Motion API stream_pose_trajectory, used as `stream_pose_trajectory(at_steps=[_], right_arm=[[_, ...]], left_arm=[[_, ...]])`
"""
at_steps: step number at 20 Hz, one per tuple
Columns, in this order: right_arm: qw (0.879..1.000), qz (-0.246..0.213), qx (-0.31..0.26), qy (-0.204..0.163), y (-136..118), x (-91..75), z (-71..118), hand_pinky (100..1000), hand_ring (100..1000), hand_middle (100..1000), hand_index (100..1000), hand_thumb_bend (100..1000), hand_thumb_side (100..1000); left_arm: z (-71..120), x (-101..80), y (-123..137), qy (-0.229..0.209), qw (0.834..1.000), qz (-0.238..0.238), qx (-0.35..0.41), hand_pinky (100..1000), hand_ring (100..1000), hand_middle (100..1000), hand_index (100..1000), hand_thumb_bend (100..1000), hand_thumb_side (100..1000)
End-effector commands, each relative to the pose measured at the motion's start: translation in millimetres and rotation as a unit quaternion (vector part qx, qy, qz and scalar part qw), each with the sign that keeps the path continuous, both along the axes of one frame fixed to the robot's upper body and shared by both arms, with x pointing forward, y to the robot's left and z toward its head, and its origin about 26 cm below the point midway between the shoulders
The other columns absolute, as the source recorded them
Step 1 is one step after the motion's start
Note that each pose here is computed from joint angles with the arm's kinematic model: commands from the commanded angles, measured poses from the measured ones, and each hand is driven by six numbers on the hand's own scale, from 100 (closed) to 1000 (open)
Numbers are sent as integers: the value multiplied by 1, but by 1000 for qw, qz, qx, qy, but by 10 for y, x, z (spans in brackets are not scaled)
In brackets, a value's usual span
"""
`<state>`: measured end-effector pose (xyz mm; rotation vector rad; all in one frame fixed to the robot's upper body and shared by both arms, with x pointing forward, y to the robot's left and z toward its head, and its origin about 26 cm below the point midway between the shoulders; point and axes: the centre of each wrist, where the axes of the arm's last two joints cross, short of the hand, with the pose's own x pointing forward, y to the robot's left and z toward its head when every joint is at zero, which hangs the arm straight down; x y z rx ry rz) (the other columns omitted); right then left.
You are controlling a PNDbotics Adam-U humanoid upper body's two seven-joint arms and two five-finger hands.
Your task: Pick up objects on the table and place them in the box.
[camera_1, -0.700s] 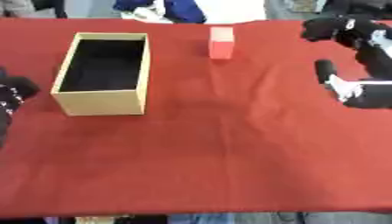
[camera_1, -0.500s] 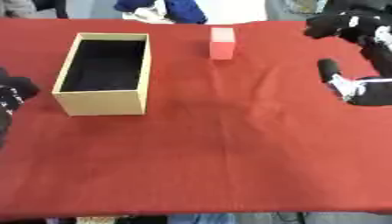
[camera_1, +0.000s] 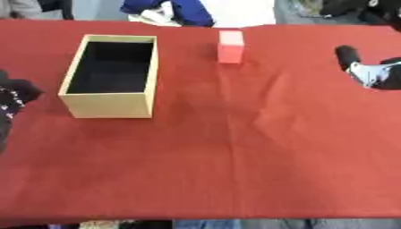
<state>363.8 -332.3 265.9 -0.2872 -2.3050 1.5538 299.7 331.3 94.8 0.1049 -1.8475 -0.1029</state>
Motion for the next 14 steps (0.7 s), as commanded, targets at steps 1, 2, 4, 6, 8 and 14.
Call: stream_pose_trajectory(at_steps=[1,2,4,6,8,14], right_arm=[[998,-19,-41,-33,-92,42,214,800,877,790,867,184,232],[998,-21,-48,-40,-92,76,245,797,873,803,867,254,233],[996,-23,-63,-56,-90,149,325,800,879,827,870,314,254],[994,-25,-78,-65,-89,234,366,816,896,851,877,331,277],[993,-27,-90,-71,-83,327,378,828,910,865,881,339,302],[988,-47,-130,-65,-115,594,358,842,934,902,888,364,413]], left_arm=[[80,2,48,-8,1000,-1,18,859,710,571,644,254,784],[77,1,49,-7,1000,-1,18,859,710,571,644,254,784],[73,-1,52,-5,1000,-2,20,858,710,571,644,254,784],[72,-2,56,-5,1000,-2,21,858,711,571,643,254,784],[76,-1,57,-5,1000,-3,23,858,711,571,644,254,784],[110,14,60,-7,1000,-5,29,858,711,571,643,258,782]])
